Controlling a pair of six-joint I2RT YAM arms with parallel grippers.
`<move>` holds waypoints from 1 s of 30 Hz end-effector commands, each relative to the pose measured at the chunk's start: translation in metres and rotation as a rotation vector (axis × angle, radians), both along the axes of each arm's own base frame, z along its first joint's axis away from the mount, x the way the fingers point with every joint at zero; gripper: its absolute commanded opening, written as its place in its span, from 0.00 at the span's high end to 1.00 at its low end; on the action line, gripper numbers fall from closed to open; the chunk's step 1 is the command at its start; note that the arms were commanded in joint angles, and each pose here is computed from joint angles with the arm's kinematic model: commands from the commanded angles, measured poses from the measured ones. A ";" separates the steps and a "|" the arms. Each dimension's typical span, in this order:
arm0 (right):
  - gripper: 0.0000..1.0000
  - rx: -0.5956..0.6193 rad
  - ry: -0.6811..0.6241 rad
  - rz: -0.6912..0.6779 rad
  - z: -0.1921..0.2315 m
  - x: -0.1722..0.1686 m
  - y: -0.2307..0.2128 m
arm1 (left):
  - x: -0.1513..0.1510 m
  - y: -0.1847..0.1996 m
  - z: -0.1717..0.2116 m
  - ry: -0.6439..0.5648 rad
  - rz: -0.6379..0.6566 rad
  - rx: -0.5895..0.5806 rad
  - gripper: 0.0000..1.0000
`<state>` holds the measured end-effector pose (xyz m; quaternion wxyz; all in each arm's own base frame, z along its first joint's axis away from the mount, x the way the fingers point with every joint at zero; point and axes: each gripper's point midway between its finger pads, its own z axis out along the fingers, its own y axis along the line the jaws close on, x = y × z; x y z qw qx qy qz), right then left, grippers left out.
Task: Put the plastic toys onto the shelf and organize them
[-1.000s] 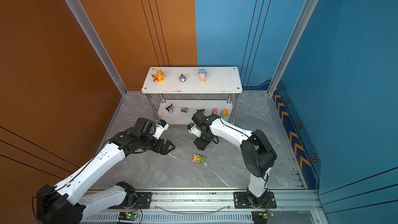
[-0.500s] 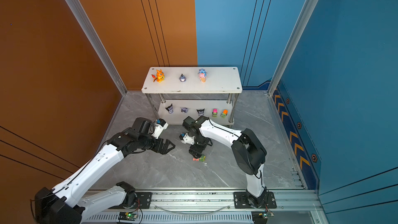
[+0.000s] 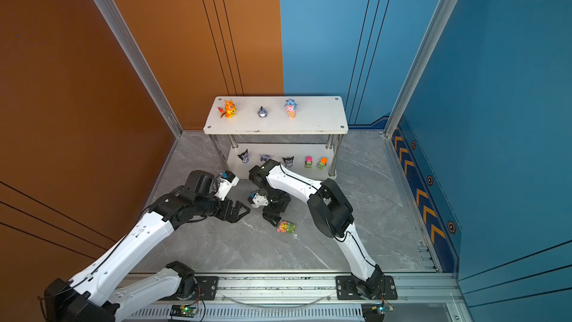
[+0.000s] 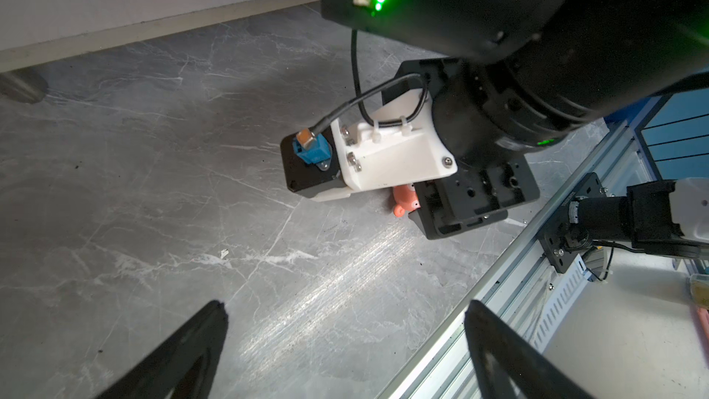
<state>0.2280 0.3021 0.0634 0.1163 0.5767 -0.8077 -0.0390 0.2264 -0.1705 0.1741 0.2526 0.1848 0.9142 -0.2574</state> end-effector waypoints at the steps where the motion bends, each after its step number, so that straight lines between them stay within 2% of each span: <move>1: 0.26 -0.080 0.029 0.018 0.004 -0.008 -0.016 | -0.004 -0.001 0.000 0.016 -0.007 -0.028 0.02; 20: 0.25 -0.189 0.060 0.037 -0.026 -0.013 -0.023 | -0.002 0.000 0.000 0.024 -0.005 -0.034 0.02; 25: 0.34 -0.207 0.055 0.041 -0.033 -0.012 -0.022 | -0.002 0.000 0.000 0.026 -0.006 -0.037 0.02; 30: 0.54 -0.218 0.057 0.042 -0.038 -0.012 -0.021 | -0.001 0.000 0.000 0.023 -0.006 -0.038 0.02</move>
